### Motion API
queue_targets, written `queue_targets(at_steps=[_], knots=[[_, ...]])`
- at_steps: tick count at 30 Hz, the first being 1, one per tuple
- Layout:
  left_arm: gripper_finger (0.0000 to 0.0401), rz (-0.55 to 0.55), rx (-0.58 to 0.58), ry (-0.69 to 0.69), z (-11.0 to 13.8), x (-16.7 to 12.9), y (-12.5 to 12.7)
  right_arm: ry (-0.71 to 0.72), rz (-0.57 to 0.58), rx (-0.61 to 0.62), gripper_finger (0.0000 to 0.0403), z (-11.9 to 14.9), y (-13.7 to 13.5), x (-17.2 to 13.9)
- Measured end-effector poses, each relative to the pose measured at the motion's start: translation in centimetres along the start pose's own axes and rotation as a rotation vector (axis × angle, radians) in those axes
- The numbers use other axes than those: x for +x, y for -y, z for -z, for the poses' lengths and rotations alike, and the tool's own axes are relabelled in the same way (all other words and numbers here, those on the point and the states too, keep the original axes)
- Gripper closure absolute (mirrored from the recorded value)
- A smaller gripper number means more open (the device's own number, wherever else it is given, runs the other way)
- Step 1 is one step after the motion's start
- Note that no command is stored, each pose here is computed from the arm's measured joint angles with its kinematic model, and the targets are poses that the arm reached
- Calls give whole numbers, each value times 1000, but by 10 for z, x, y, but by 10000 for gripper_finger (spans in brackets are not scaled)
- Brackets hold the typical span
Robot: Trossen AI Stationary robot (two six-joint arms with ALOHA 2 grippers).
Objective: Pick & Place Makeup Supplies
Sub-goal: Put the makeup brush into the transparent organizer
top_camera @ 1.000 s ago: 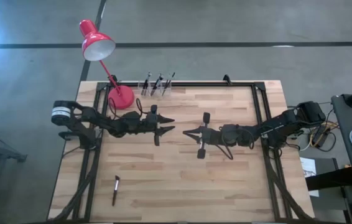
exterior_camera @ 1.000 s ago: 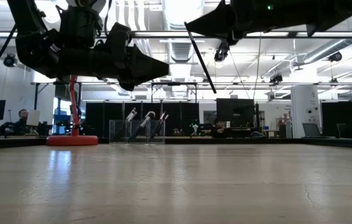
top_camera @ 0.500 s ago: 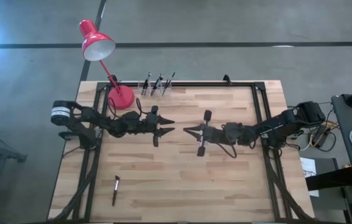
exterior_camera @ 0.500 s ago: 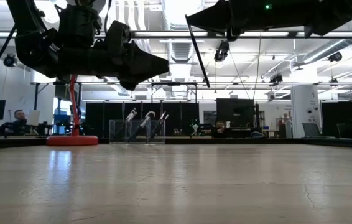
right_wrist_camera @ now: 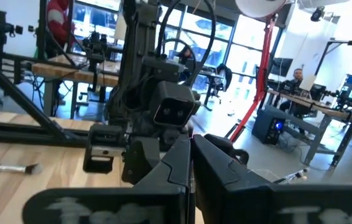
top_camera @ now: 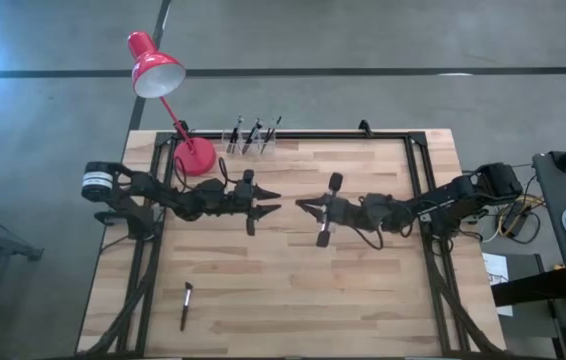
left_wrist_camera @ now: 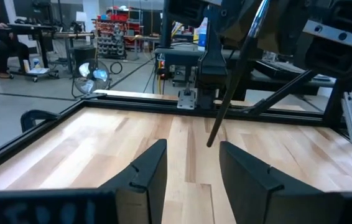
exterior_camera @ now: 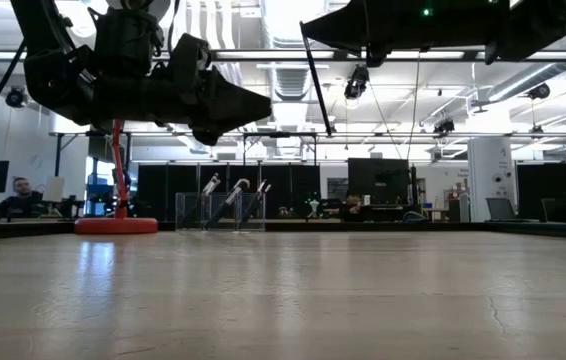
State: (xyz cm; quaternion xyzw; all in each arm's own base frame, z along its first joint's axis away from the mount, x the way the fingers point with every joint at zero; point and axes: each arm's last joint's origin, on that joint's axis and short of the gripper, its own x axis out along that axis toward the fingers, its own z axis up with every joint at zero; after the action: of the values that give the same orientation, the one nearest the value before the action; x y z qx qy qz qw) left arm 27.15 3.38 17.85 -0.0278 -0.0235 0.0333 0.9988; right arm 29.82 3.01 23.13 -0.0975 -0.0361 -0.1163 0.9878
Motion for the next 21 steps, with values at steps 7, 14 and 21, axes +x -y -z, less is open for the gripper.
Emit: queue_targets(at_steps=[7,14,21], knots=[[262,-5,-1,-8,1,0,0,2,1,5,394,1,0,-1],[262,-5,-9,-16,2,0,0,-9,-2,-16,394,2,0,-1],[262,-3,-55,-6,1,0,0,17,-37,38,394,0,0,-1]])
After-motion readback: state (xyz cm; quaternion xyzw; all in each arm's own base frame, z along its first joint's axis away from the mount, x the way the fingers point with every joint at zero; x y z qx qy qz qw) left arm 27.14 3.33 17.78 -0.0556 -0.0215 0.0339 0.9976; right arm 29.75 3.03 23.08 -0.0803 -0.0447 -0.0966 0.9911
